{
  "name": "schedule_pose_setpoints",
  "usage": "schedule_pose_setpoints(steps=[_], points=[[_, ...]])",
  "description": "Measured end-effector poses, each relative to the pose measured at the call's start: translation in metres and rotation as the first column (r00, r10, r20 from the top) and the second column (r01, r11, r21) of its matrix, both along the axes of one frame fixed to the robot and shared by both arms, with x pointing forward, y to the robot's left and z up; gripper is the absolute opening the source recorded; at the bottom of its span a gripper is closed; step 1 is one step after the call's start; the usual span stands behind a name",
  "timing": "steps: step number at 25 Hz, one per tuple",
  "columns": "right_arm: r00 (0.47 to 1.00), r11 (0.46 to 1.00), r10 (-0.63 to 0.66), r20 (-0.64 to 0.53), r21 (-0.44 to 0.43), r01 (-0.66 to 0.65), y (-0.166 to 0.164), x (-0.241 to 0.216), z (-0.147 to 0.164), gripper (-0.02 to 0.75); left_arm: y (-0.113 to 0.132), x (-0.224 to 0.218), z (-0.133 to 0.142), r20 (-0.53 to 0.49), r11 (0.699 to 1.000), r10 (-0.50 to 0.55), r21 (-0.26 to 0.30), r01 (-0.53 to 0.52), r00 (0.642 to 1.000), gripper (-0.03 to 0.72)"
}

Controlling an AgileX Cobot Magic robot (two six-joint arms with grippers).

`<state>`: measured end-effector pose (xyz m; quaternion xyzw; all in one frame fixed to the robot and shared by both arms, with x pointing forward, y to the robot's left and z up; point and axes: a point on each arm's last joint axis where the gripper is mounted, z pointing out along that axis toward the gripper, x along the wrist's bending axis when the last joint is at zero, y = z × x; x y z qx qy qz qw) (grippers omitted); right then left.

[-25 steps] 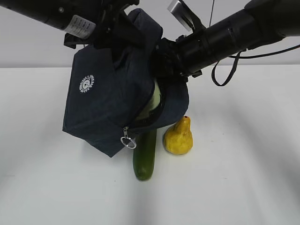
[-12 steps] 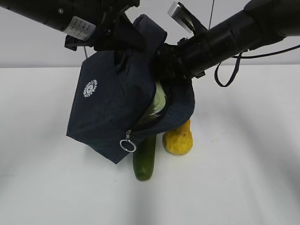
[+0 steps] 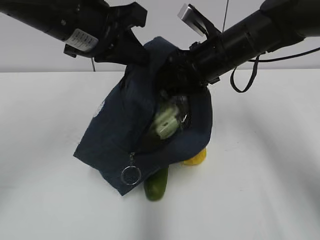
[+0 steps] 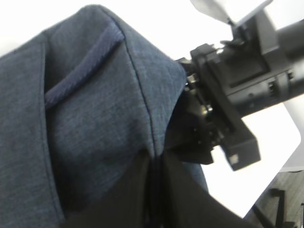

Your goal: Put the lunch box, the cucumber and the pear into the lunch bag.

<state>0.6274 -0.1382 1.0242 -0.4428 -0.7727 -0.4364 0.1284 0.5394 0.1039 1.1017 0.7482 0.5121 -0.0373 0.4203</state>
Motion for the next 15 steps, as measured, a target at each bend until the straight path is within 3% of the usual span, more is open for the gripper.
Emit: schedule_pose_setpoints(steps=[8,15], points=[[1.0,1.0,0.024,-0.015,0.0,-0.024,0.0,-0.003,0.0,0.511,0.003,0.001,-0.003,0.024,0.999,-0.006,0.054,0.004,1.0,0.003],[0.999,0.997,0.048,-0.025,-0.065,-0.049,-0.003,-0.005,-0.004,0.508,0.02,0.011,-0.005,0.032,0.993,0.054,0.099,-0.057,0.998,0.003]])
